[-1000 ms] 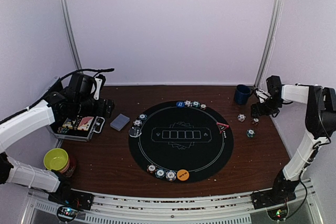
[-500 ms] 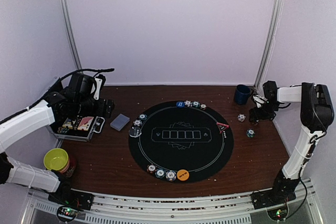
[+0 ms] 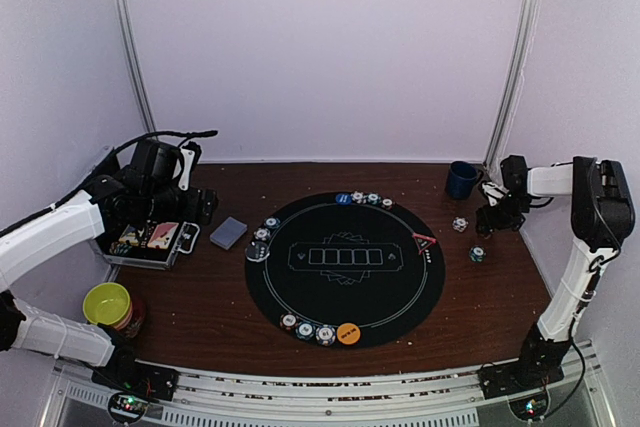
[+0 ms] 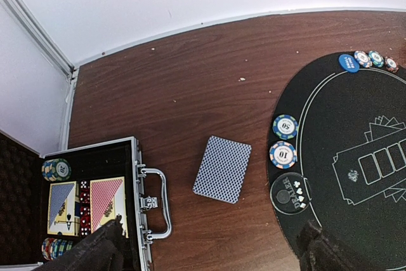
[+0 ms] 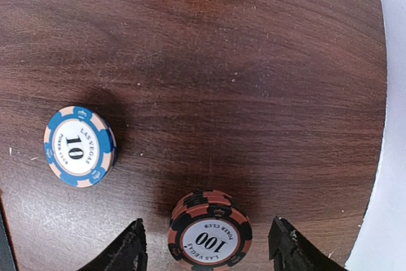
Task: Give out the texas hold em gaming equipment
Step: Pick up the pile of poker chips from the pile of poker chips.
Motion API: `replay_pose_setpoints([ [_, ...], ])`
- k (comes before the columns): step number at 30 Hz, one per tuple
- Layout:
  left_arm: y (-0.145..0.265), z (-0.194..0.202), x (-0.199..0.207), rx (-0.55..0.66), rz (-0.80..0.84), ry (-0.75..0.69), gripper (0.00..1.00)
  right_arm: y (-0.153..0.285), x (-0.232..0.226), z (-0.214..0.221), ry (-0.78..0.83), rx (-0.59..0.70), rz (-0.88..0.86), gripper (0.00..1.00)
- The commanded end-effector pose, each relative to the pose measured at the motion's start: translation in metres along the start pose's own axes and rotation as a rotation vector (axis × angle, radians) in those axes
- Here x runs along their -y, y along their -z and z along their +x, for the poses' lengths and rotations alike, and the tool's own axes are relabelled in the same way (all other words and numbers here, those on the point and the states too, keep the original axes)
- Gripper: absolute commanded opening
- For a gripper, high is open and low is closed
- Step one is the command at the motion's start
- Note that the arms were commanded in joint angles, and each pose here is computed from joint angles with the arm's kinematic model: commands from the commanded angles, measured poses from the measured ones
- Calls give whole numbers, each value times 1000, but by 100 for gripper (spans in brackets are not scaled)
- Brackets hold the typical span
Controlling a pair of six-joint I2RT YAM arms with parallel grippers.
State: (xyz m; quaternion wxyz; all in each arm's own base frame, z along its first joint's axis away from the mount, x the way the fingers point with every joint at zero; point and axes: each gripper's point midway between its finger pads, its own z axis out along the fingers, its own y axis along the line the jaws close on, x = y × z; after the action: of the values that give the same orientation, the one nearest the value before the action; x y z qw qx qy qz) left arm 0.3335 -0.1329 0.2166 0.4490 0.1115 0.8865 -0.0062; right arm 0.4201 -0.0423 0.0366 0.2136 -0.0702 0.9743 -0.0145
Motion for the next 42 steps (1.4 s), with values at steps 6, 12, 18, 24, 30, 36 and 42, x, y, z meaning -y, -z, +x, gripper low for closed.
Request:
replay_pose_setpoints([
  [6,3,-11,-1,49,9,25,98,-4,7,-1,-29,1,11,60],
  [12,3,-10,-1,47,8,25,98,-8,7,1,-34,-7,5,58],
  [18,3,-10,-1,47,9,24,98,-8,8,1,-36,-2,4,54],
  [24,3,-11,-1,46,9,24,98,-7,7,0,-35,0,-2,43],
  [30,2,-11,-1,47,9,24,98,1,7,-3,-32,14,1,37],
  [36,2,-10,-1,44,7,23,98,21,8,-12,-24,47,7,35],
  [42,2,-10,-1,44,6,23,98,50,-2,-28,6,91,1,34],
])
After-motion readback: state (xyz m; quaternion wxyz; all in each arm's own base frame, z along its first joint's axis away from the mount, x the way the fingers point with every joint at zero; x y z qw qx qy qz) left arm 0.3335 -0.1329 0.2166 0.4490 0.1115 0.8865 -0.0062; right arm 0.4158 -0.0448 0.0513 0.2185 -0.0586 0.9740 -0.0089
